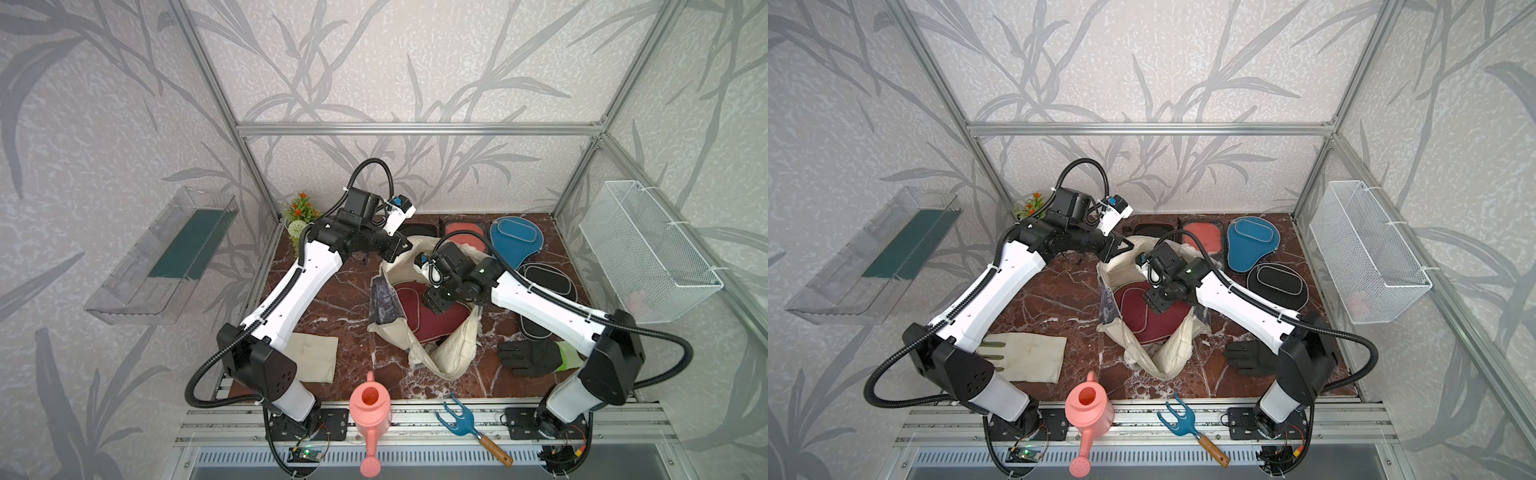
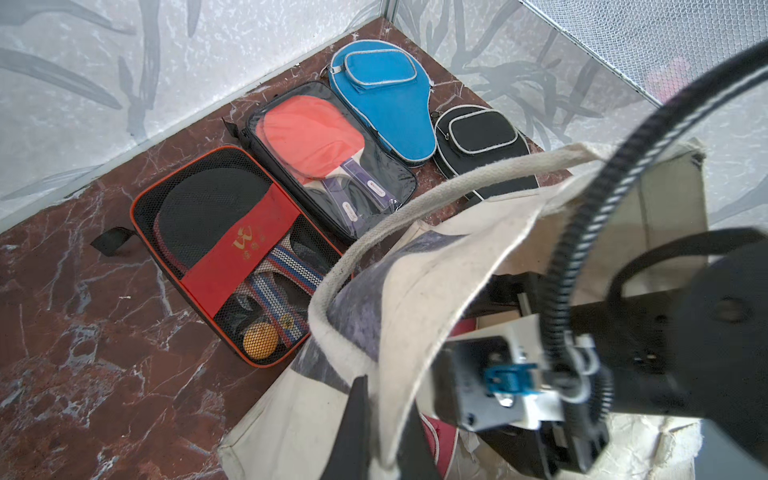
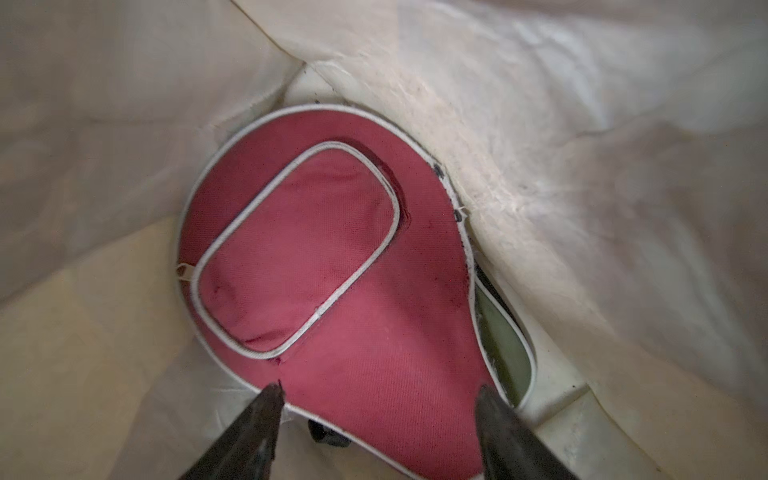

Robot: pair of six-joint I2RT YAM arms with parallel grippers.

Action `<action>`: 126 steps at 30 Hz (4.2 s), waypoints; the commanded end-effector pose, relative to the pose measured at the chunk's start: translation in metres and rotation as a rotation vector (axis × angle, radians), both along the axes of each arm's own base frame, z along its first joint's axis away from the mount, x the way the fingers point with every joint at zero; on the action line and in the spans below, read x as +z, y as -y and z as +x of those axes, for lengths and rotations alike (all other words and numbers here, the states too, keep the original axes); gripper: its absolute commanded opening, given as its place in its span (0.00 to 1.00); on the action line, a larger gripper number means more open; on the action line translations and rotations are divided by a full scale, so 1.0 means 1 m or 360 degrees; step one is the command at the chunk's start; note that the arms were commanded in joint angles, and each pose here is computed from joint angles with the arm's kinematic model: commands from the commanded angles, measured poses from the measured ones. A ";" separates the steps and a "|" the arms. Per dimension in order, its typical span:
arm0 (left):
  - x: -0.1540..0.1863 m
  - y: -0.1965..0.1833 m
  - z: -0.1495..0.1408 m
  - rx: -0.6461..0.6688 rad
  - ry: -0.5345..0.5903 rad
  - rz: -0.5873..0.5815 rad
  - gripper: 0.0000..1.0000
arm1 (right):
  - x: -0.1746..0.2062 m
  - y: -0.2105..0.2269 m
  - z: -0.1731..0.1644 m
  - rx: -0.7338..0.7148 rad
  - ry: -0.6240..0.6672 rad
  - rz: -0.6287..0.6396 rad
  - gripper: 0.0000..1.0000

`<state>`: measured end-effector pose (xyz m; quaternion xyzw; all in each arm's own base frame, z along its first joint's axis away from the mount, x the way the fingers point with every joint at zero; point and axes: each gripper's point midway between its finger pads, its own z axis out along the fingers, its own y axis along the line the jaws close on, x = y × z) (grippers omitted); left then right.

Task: Remove the ping pong set from the canvas bag
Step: Pick up the ping pong set from the canvas bag.

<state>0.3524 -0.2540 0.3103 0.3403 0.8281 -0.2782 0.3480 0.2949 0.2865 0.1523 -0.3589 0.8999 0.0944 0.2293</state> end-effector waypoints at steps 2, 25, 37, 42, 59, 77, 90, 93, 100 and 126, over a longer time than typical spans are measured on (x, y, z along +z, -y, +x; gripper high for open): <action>0.022 0.012 0.002 -0.0076 0.0107 -0.0129 0.00 | -0.024 0.007 0.019 -0.0090 -0.0071 -0.0102 0.78; 0.003 0.044 -0.030 -0.0616 -0.0023 -0.0307 0.00 | -0.110 0.029 0.038 -0.0127 -0.0688 0.0293 1.00; -0.003 0.049 -0.024 -0.0668 -0.0058 -0.0317 0.00 | -0.140 0.020 0.009 -0.0099 -0.1098 0.0534 0.65; -0.005 0.044 -0.022 -0.0639 -0.0058 -0.0298 0.00 | -0.123 0.023 0.008 -0.0079 -0.1051 0.0533 0.30; -0.005 0.003 -0.006 -0.0399 0.0006 -0.0227 0.00 | 0.014 0.034 -0.002 0.0047 -0.0566 0.0675 0.00; -0.021 -0.032 0.022 -0.0131 0.0200 0.0187 0.00 | 0.132 0.053 0.005 -0.0022 0.0033 0.0866 0.00; 0.011 -0.033 0.057 -0.0006 0.0404 0.0208 0.08 | 0.151 0.057 0.011 -0.0252 0.0073 0.1090 0.00; 0.016 -0.031 0.058 0.0001 0.0407 0.0177 0.18 | 0.158 0.058 0.013 -0.0279 0.0100 0.1104 0.00; 0.051 -0.048 0.049 0.0188 0.0480 0.0122 0.78 | 0.197 0.057 0.015 -0.0234 0.0188 0.1206 0.00; 0.078 -0.022 -0.013 0.0093 0.0204 -0.0537 0.99 | 0.292 0.059 0.013 -0.0034 0.0276 0.1727 0.00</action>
